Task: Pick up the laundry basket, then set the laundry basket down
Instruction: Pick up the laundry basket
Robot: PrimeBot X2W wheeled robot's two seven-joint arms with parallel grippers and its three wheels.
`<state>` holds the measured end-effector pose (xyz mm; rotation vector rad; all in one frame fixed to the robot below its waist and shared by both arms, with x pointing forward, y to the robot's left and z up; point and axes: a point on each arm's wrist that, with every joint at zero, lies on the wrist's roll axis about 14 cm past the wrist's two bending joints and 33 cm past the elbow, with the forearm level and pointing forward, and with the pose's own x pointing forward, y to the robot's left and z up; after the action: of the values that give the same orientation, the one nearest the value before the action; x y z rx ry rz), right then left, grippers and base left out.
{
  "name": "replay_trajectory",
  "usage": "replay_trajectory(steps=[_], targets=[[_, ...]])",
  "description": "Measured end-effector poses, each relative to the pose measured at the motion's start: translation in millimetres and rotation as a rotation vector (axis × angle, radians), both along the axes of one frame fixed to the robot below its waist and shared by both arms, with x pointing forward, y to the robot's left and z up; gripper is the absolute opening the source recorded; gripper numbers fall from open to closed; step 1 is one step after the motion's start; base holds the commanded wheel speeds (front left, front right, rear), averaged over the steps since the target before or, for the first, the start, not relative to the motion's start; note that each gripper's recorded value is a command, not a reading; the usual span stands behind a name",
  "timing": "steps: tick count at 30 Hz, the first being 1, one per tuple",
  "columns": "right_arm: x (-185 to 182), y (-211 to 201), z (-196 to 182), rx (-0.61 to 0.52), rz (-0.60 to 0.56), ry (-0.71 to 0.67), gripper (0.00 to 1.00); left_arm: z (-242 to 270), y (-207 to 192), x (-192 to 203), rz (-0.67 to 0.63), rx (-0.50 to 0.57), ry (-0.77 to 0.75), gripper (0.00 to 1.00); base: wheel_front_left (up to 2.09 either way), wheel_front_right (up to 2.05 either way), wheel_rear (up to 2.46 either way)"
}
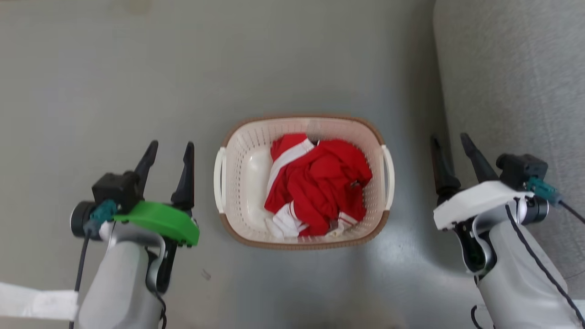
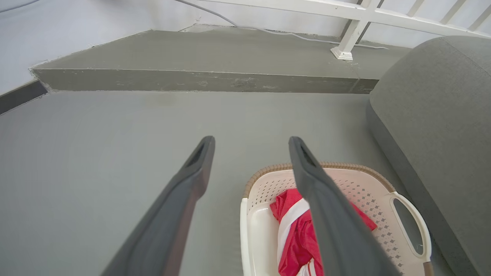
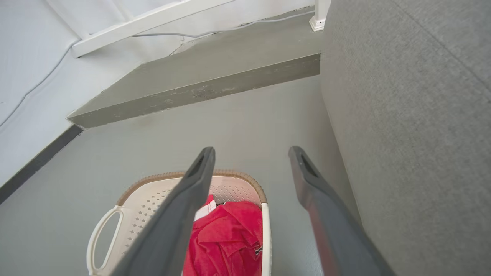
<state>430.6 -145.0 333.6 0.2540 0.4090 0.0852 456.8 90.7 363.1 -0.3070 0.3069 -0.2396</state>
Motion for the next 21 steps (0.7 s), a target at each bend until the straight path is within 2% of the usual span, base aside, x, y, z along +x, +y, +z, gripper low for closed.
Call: replay_trajectory(steps=[7,15,21], targets=[[12,3,-32,-0.005,0.013,0.071,1.00,-33,-4,11,-0.012,0.002,0.073,1.00,0.00,0.00,0.00],[14,14,-84,0.000,0.049,0.215,1.00,-81,-10,20,-0.033,0.004,0.179,1.00,0.00,0.00,0.00],[8,19,-120,0.002,0.065,0.315,1.00,-124,-15,10,-0.064,0.015,0.305,1.00,0.00,0.00,0.00]])
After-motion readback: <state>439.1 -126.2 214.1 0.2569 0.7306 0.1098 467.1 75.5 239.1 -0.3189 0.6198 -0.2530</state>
